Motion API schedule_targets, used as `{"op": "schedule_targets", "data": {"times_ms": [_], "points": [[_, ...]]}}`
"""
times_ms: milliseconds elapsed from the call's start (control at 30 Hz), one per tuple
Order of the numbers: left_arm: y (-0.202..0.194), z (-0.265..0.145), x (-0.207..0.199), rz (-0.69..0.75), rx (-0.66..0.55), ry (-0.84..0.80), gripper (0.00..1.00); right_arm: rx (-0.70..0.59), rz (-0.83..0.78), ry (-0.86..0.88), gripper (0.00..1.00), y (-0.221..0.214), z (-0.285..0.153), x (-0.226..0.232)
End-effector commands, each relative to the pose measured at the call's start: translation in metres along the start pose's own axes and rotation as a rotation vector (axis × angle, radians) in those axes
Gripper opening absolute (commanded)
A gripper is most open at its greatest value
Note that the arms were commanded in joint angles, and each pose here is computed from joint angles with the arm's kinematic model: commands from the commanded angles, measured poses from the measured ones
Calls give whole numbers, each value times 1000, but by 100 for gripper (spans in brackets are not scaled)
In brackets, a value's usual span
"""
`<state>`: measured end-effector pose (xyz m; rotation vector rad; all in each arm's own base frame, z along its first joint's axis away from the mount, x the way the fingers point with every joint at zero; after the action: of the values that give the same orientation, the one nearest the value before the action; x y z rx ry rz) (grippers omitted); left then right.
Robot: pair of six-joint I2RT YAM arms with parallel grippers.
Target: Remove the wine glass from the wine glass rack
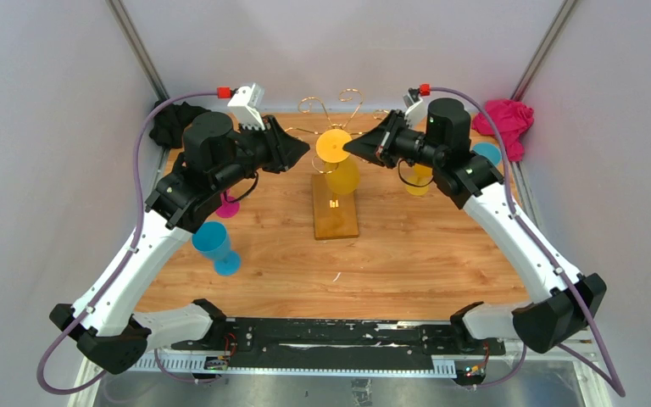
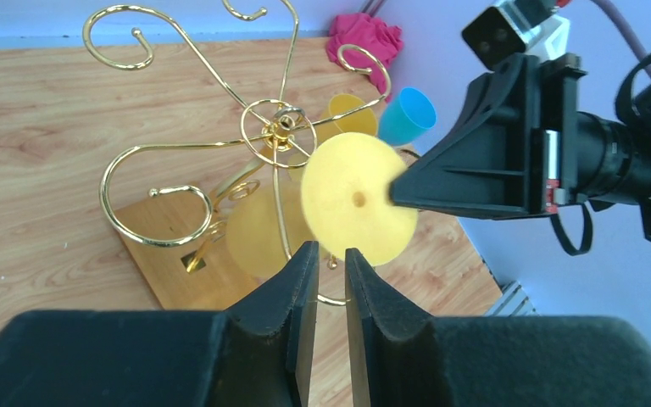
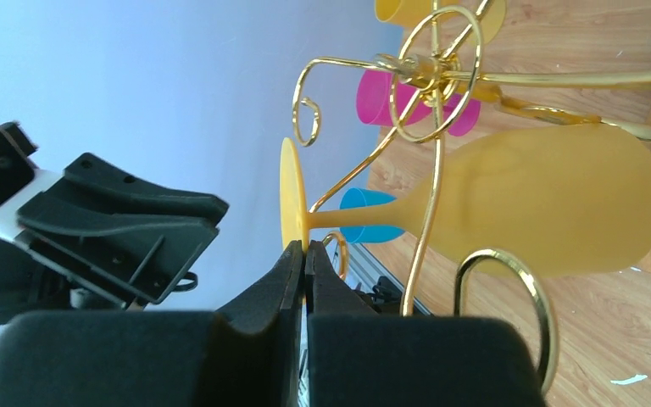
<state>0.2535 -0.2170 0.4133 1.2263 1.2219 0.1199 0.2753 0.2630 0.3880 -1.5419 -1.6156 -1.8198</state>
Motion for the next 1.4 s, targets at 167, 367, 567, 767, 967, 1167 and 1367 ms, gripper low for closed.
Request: {"op": "schedule_targets", "data": {"times_ms": [167, 367, 567, 767, 967, 1167, 1367], "points": [[-5, 2, 2, 1, 13, 5, 23, -68, -55, 45, 0, 4, -36, 21], [-7, 3, 2, -10, 16, -2, 24, -59, -53, 31, 0, -10, -47, 15], [-8, 3, 2, -16, 18, -1, 24, -36, -43, 22, 0, -25, -56, 6], [-12, 5, 5, -26, 24, 3, 24, 15, -64, 26, 0, -43, -67, 3], [-13, 5, 7, -29, 27, 11, 24, 81, -158, 70, 0, -65, -94, 12], [-12, 3, 10, -24, 15, 29, 27, 17, -392, -54, 0, -70, -159, 28], [-7, 5, -4, -1, 22, -41, 33, -241, -622, -87, 0, -33, -220, 83]]}}
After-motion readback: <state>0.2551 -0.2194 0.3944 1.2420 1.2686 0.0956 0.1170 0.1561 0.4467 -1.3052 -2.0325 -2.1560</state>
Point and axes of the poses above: each gripper's point midway between its finger pads, its own z axis out along the fingers, its own x axis along the line the jaws close on, y = z × x, the point moved 3 cm from there along -z, back along the fingers, and after that the axes turned 11 degrees about -z, right-handed, at the moved point
